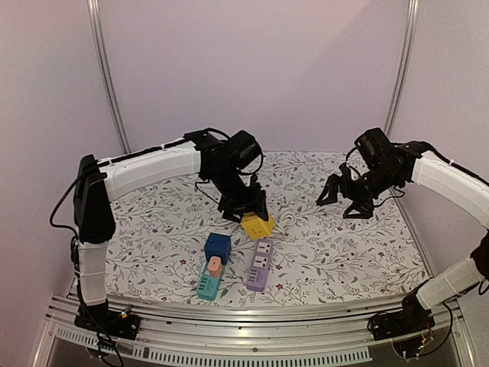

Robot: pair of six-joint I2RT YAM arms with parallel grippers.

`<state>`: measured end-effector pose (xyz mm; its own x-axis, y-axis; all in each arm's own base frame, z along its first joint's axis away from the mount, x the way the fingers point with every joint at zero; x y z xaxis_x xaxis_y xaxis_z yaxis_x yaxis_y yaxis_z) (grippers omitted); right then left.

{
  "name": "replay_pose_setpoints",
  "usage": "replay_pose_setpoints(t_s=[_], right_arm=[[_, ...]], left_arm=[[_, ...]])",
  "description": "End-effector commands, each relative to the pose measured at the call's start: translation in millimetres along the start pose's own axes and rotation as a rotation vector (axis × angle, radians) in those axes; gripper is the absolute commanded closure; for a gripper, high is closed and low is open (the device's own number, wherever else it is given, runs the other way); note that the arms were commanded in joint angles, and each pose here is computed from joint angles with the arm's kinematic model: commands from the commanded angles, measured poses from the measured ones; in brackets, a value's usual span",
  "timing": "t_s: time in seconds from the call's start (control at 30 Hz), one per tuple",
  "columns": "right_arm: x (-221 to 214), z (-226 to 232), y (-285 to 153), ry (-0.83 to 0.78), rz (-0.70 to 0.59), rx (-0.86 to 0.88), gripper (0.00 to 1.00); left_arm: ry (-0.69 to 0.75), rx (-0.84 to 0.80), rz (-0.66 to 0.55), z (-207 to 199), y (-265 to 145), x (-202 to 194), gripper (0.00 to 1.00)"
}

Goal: Insert the plug

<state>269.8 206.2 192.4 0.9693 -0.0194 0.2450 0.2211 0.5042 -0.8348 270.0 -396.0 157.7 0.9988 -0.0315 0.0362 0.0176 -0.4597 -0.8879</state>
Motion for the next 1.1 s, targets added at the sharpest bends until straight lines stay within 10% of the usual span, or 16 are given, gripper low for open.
replay_pose_setpoints(t_s=[0.0,1.07], right_arm=[[3.8,-7.0,-8.1,0.004,-0.026,0.086,0.01],[6.1,-47.7,-5.0,-0.014,-0.041,-0.121,0.01]], left_arm=[[0.017,0.101,0.032,8.4,8.5,-0.4,1.0],[0.123,0.188,0.114,24.7,60.9,-6.7,1.0]])
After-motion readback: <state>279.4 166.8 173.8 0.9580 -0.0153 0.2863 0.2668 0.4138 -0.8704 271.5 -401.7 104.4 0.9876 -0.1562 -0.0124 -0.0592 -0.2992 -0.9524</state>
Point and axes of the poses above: each gripper's point midway between its finger pads, its own y axis out along the fingers, its own z axis along the line the jaws close on, x = y × z, the point moved 1 cm from there along -y, back along the fingers, and after that the axes turned 7 degrees about -y, right-handed, at the moved point
